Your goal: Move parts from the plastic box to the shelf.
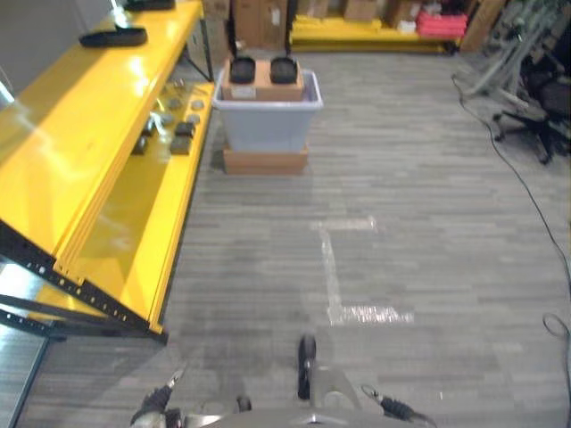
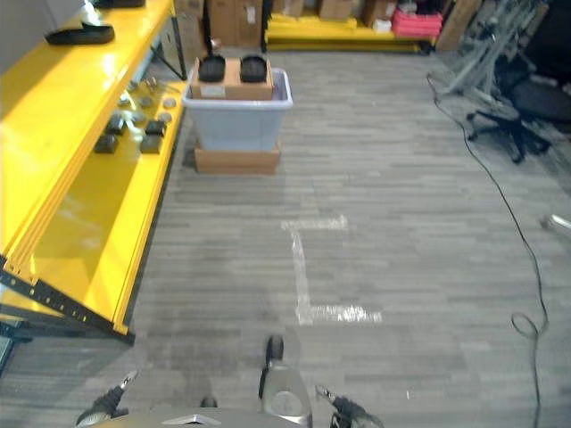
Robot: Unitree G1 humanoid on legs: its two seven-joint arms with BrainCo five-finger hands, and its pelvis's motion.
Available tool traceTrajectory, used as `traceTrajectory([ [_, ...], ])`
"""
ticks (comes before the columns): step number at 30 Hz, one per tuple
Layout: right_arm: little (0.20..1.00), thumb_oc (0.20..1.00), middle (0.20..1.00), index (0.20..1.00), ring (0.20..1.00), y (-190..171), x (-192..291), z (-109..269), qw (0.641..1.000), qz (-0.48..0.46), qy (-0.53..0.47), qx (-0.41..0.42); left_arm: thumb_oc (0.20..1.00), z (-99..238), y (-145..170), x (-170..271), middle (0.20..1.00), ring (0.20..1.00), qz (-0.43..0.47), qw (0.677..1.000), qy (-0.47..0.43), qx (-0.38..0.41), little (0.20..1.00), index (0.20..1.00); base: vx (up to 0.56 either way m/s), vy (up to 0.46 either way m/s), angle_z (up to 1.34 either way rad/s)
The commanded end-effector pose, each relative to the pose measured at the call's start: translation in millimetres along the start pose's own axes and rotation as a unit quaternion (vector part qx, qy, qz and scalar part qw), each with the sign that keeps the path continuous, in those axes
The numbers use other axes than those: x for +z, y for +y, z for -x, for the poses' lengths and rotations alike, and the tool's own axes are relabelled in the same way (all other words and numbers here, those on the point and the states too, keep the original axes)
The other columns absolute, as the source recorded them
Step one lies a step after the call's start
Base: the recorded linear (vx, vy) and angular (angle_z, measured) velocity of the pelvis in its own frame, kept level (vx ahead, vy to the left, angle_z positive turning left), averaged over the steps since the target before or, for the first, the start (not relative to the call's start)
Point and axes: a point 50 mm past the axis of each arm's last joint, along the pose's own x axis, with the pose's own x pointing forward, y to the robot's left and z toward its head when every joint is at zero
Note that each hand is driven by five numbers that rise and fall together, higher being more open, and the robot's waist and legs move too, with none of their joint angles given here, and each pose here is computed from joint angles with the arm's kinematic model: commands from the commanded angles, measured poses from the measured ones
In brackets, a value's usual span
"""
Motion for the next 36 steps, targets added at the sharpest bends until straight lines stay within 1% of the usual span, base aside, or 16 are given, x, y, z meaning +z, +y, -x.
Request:
traceTrajectory([
  [1,1.000,1.000,1.000,1.000,1.000,-8.2,20.0,-0.7,0.998,0.050,-0.021,-0.012,1.000,-2.9,6.4,20.1,1.000,1.000,0.020,0.999,-0.029,0.013,1.000,1.000,0.40,-0.175,0.32],
  [3,1.000,1.000,1.000,1.000,1.000,-12.7,21.1,-0.8,0.997,0.069,-0.012,-0.019,1.000,-2.8,5.7,21.2,1.000,1.000,0.044,0.999,-0.027,0.015,1.000,1.000,0.43,-0.238,-0.07],
  [5,1.000,1.000,1.000,1.000,1.000,-14.9,20.6,-0.7,0.997,0.072,-0.010,-0.022,1.000,-2.9,4.5,23.2,1.000,1.000,0.050,0.998,-0.027,0.015,1.000,1.000,0.25,-0.206,-0.01],
  [8,1.000,1.000,1.000,1.000,1.000,-27.4,13.6,0.0,0.997,0.070,0.005,-0.041,1.000,-4.0,-4.0,39.3,1.000,1.000,0.068,0.997,-0.031,0.010,1.000,1.000,0.33,-0.213,0.28],
  [12,1.000,1.000,1.000,1.000,1.000,-25.5,11.0,-0.4,0.997,0.068,0.007,-0.042,1.000,-4.3,-5.6,44.6,1.000,1.000,0.079,0.996,-0.039,0.009,1.000,1.000,0.32,0.004,-0.04],
  [16,1.000,1.000,1.000,1.000,1.000,-24.5,5.8,0.3,0.996,0.076,0.003,-0.039,1.000,-3.7,-2.7,33.0,1.000,1.000,0.092,0.995,-0.029,0.018,1.000,1.000,0.60,0.166,-0.13],
  [20,1.000,1.000,1.000,1.000,1.000,-30.5,0.2,2.5,0.994,0.108,-0.001,-0.031,1.000,-4.1,11.6,20.8,1.000,1.000,0.116,0.992,-0.015,0.037,1.000,1.000,0.54,0.145,-0.37],
  [22,1.000,1.000,1.000,1.000,1.000,-25.4,5.7,1.0,0.993,0.115,-0.010,-0.025,1.000,-4.3,17.4,18.8,1.000,1.000,0.119,0.992,-0.015,0.045,1.000,1.000,0.56,0.156,-0.36],
  [23,1.000,1.000,1.000,1.000,1.000,-22.3,7.3,0.4,0.993,0.115,-0.013,-0.021,1.000,-4.3,19.3,17.6,1.000,1.000,0.111,0.993,-0.014,0.047,1.000,1.000,0.78,0.244,-0.57],
  [24,1.000,1.000,1.000,1.000,1.000,-9.7,13.4,-0.6,0.994,0.105,-0.020,-0.010,1.000,-4.5,20.6,19.1,1.000,1.000,0.090,0.995,-0.017,0.043,1.000,1.000,0.71,0.247,-0.61],
  [25,1.000,1.000,1.000,1.000,1.000,-7.3,14.0,-0.6,0.994,0.103,-0.021,-0.008,1.000,-4.6,20.1,20.1,1.000,1.000,0.086,0.995,-0.018,0.041,1.000,1.000,0.70,0.317,-0.59],
  [27,1.000,1.000,1.000,1.000,1.000,2.0,20.5,-0.2,0.994,0.099,-0.033,-0.005,1.000,-4.2,12.8,23.4,1.000,1.000,0.066,0.997,-0.023,0.029,1.000,1.000,0.42,0.290,-0.09],
  [30,1.000,1.000,1.000,1.000,1.000,14.1,32.7,0.2,0.994,0.099,-0.046,0.003,1.000,-3.7,6.1,26.9,1.000,1.000,0.066,0.997,-0.023,0.025,1.000,1.000,0.41,0.251,0.05],
  [33,1.000,1.000,1.000,1.000,1.000,23.5,43.6,1.4,0.993,0.094,-0.063,0.023,1.000,-3.3,0.0,32.1,1.000,1.000,0.051,0.998,-0.026,0.023,1.000,1.000,0.38,0.001,0.23],
  [36,1.000,1.000,1.000,1.000,1.000,15.4,39.4,1.4,0.994,0.080,-0.062,0.028,1.000,-3.8,4.8,27.4,1.000,1.000,0.047,0.998,-0.019,0.034,1.000,1.000,0.50,-0.140,0.39],
])
